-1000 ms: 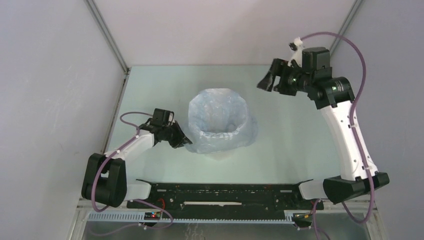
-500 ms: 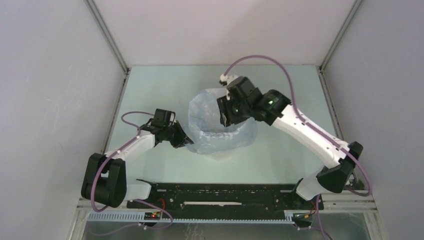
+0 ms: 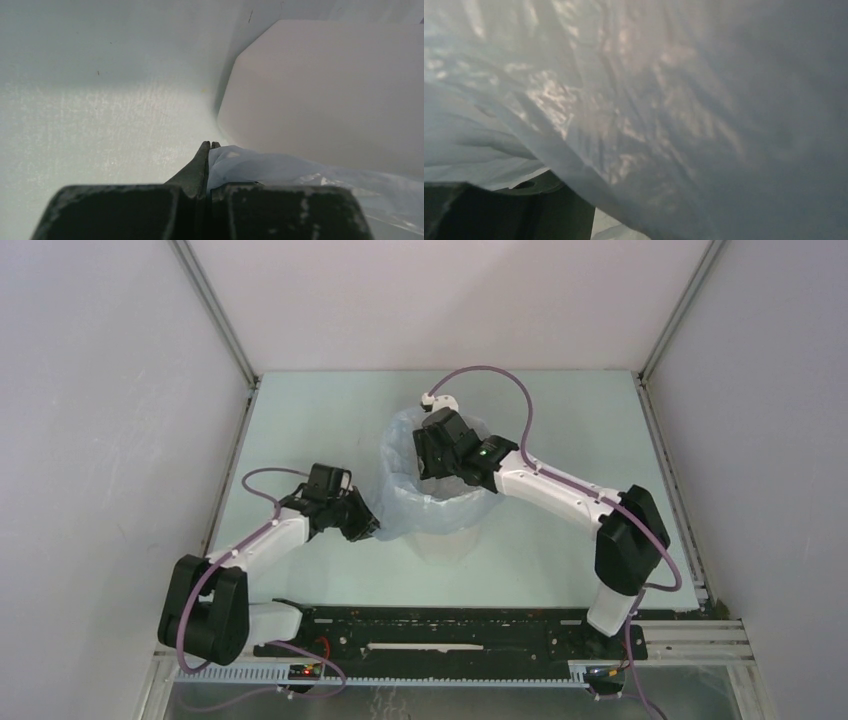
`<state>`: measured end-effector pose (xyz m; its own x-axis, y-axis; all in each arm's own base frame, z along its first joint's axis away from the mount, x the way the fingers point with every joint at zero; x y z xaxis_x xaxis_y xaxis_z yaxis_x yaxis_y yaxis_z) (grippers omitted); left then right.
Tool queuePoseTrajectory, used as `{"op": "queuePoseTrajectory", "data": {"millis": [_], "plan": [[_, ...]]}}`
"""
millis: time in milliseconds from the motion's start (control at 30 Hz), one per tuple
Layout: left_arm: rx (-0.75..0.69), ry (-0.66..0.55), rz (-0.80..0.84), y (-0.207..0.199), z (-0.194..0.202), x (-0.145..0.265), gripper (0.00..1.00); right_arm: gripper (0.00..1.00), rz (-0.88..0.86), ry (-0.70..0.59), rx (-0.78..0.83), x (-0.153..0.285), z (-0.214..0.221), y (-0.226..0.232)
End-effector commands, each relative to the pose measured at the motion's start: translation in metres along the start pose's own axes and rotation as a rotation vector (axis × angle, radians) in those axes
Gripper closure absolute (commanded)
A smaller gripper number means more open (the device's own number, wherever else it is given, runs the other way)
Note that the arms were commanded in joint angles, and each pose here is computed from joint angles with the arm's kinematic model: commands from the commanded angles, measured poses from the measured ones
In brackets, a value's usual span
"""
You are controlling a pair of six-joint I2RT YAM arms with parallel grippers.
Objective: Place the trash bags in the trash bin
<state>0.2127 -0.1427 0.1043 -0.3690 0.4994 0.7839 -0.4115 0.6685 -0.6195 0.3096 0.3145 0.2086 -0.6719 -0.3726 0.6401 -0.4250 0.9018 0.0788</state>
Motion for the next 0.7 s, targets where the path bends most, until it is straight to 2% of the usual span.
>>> {"op": "queuePoseTrajectory", "data": {"millis": [0,133,400,500,667], "plan": [[-0.006,-0.027,-0.001,0.002,0.002,-0.002,1.0,0.39,-0.043,-0.161,-0.106,-0.002,-0.04,0.011],[-0.009,-0.04,0.011,-0.002,0.001,-0.002,1.0,0.33,-0.052,-0.202,-0.078,0.009,-0.049,0.012],[-0.014,-0.017,0.013,0.002,0.008,-0.005,1.0,0.2,-0.13,-0.112,0.016,0.082,-0.031,0.004],[-0.008,-0.008,-0.009,0.009,0.011,-0.008,1.0,0.19,-0.124,-0.096,0.04,0.091,-0.019,-0.001],[-0.001,-0.001,-0.027,0.012,0.01,-0.012,1.0,0.29,-0.089,-0.223,0.007,0.067,-0.038,0.003]]}}
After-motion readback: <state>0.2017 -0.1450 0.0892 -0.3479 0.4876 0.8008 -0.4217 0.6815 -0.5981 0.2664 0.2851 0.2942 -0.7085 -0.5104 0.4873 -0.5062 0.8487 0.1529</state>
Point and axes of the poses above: each gripper's point midway between its finger pads, its own x axis back along the fingers, its own y axis along the line the jaws close on, z = x × y, the point moved 5 cm from there along x, back along the fingers, and after that the axes turned 6 degrees about x, right-handed, at the moved point
